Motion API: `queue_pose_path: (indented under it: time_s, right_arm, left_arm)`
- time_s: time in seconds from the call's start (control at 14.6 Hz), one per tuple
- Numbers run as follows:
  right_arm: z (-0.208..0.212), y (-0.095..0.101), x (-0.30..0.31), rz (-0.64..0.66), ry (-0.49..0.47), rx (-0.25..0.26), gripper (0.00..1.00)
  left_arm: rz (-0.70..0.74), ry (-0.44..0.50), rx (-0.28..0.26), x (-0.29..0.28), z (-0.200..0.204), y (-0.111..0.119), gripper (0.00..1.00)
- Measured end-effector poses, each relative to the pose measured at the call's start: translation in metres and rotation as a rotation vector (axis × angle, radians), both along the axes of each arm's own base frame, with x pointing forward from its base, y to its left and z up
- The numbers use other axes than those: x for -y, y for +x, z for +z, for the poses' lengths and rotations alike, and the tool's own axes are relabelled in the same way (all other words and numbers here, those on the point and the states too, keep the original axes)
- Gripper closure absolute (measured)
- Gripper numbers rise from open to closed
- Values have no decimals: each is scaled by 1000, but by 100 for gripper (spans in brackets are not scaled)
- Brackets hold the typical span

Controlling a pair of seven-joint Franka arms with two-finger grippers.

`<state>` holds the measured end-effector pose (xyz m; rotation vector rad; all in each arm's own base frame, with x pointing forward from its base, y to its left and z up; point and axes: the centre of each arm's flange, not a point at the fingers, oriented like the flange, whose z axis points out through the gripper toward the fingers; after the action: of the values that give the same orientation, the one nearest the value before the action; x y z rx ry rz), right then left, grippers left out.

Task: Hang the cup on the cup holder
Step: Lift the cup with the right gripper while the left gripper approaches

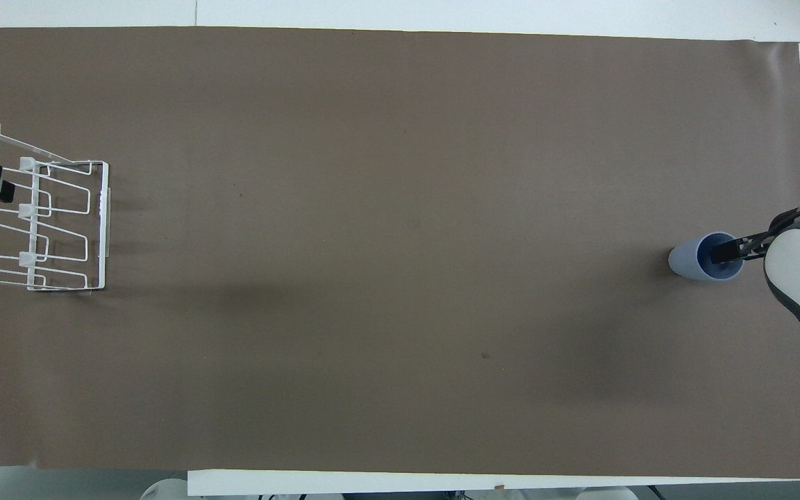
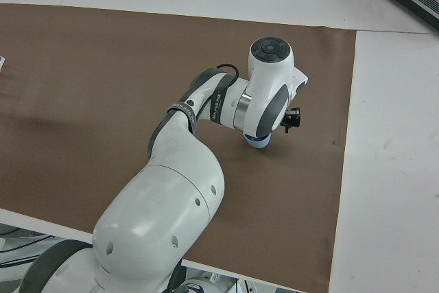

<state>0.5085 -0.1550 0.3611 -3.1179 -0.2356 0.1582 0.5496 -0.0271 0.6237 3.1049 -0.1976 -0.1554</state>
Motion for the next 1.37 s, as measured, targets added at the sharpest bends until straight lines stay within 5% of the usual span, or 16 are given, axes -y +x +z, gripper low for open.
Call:
queue_pose_path:
  time_s: [0.27, 0.69, 0.96, 1.37]
  right_arm:
    - [-6, -2, -1, 41, 5, 0, 29]
    - [-7, -3, -2, 57, 7, -2, 95]
    - [16, 4, -11, 67, 43, -64, 95]
    - [86, 35, -129, -89, 449, -58, 95]
  left_arm:
    - [3, 1, -11, 0, -3, -1, 0]
    - [58, 6, -33, -5, -9, -9, 0]
    - [141, 15, -31, -7, -8, -11, 0]
    - [568, 63, -13, 38, -7, -11, 0]
